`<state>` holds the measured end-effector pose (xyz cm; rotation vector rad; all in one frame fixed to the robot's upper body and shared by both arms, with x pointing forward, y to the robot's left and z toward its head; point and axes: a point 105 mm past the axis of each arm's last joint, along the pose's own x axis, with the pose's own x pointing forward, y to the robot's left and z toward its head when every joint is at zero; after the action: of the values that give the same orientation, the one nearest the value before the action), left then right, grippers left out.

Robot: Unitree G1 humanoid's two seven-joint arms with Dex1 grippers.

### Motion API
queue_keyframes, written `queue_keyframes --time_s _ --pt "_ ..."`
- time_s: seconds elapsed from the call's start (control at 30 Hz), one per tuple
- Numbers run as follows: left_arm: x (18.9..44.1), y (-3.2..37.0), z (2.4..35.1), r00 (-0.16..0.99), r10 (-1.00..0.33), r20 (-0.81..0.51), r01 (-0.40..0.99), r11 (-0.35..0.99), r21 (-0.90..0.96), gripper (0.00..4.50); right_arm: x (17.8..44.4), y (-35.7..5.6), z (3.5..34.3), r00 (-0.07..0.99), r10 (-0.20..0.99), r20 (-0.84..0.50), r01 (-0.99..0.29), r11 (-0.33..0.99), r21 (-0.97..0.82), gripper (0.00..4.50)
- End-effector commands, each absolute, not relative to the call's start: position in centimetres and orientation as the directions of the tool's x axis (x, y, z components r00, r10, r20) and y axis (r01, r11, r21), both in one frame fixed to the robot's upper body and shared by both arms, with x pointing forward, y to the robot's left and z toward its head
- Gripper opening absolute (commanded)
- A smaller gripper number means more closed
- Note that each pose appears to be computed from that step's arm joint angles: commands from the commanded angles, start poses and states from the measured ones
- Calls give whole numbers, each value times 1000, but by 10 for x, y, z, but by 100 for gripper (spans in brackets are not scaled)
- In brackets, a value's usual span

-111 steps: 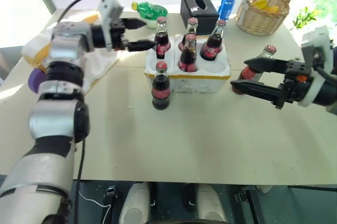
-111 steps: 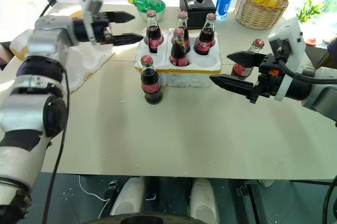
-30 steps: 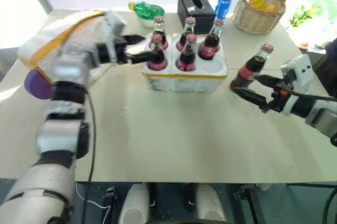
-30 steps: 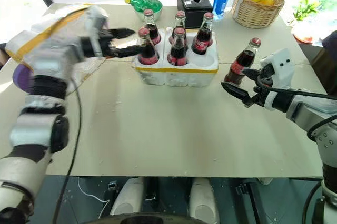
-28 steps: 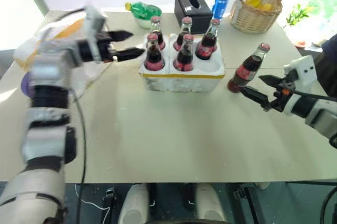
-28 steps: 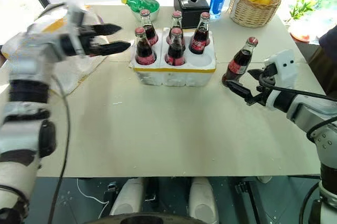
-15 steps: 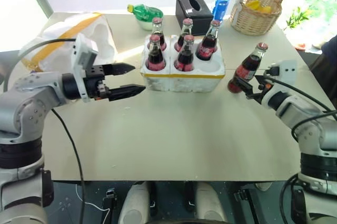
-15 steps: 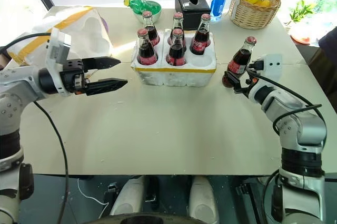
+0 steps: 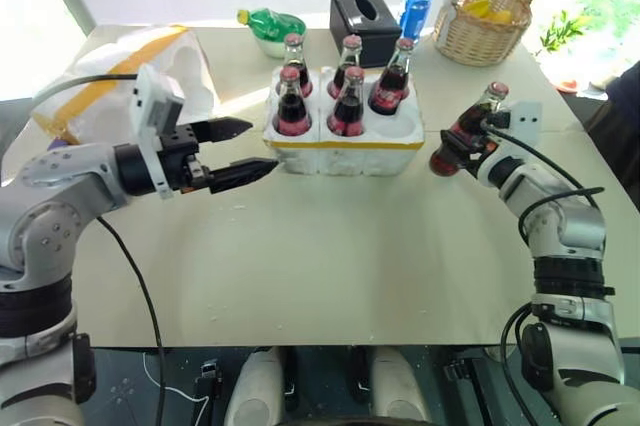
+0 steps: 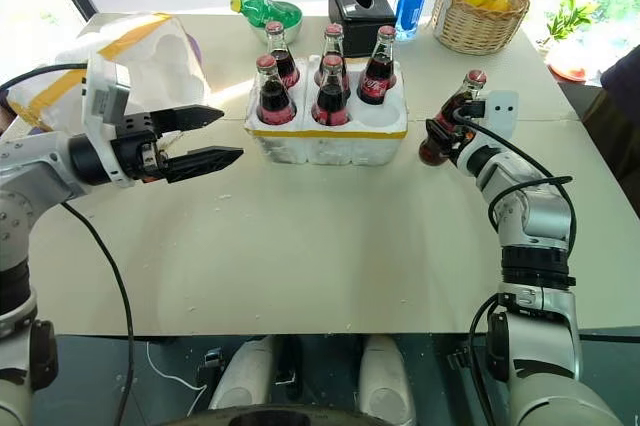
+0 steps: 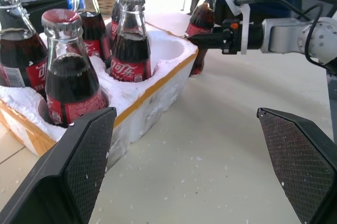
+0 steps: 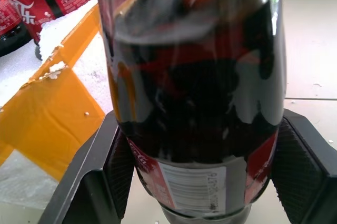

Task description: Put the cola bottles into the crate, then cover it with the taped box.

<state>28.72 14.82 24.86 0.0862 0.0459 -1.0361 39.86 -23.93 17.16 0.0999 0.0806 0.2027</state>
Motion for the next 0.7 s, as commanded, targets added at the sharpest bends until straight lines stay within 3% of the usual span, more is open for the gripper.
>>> queue_keyframes --time_s 0.03,0.17,0.3,0.43,0.7 --pt "283 153 262 531 -847 -33 844 525 104 450 388 -227 258 944 259 205 -272 962 36 284" --pt "283 154 261 541 -841 -25 838 536 102 450 383 -204 303 885 338 321 -363 932 20 284" --pt "285 153 261 548 -836 -17 833 544 104 450 382 -174 319 836 447 318 -476 880 13 284" --pt "287 154 262 556 -831 -10 827 552 107 450 384 -154 309 829 512 226 -521 853 -24 284" --pt "288 159 262 577 -817 -7 811 573 117 450 398 -149 262 877 480 6 -480 877 -37 284"
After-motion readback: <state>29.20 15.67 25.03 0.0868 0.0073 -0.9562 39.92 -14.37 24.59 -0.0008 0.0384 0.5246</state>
